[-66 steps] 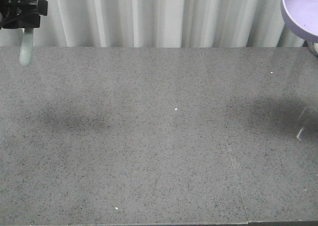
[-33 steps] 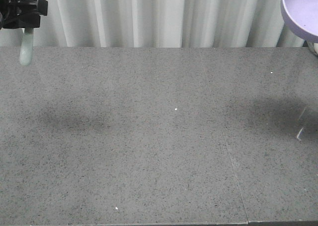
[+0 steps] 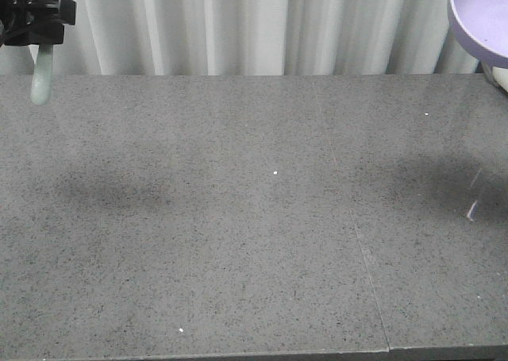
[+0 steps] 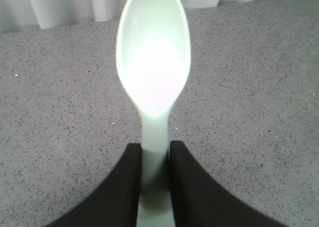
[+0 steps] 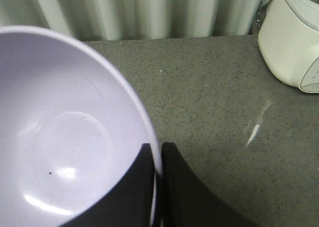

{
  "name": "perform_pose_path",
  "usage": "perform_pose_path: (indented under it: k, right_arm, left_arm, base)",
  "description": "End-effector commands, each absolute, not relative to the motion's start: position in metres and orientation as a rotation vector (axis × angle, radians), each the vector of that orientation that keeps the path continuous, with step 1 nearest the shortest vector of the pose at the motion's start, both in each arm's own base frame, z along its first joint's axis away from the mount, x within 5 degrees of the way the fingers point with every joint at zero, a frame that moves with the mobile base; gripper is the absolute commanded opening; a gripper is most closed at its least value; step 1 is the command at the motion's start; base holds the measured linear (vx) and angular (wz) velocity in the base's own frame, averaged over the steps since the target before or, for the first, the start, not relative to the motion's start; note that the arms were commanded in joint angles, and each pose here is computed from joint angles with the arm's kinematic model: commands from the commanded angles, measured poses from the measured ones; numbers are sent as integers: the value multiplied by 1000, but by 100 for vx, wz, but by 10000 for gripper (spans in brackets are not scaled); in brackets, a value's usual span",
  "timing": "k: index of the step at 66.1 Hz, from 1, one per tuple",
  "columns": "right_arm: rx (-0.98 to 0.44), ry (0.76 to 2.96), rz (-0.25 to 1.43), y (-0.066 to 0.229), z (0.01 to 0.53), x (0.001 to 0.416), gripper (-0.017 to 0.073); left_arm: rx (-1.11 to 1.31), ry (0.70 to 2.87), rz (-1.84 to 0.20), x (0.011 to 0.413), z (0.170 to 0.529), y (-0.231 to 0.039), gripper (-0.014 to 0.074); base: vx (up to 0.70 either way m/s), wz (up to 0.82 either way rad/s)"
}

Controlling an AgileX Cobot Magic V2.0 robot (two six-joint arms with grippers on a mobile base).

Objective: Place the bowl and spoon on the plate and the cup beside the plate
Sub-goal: 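Drive the base, holding spoon and bowl, toward the counter with the blue plate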

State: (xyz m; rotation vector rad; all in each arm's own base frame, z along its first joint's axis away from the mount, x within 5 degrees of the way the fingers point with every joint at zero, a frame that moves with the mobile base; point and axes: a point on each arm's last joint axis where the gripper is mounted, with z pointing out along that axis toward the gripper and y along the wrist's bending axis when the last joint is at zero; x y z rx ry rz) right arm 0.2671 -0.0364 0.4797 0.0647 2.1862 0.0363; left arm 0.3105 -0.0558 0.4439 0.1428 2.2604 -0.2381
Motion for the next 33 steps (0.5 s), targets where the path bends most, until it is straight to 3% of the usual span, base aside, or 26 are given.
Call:
perform_pose_path:
  k: [1,33]
  right_arm:
    - [62,2055,18,-36,502,257,-6]
    - [62,2054,18,-36,502,257,-6]
  left_arm:
    - [128,2134,-272,299,470,-57,-6]
    - [128,2134,-272,299,470,-57,-6]
  base:
    - [-1,-6]
    - [-3,-12]
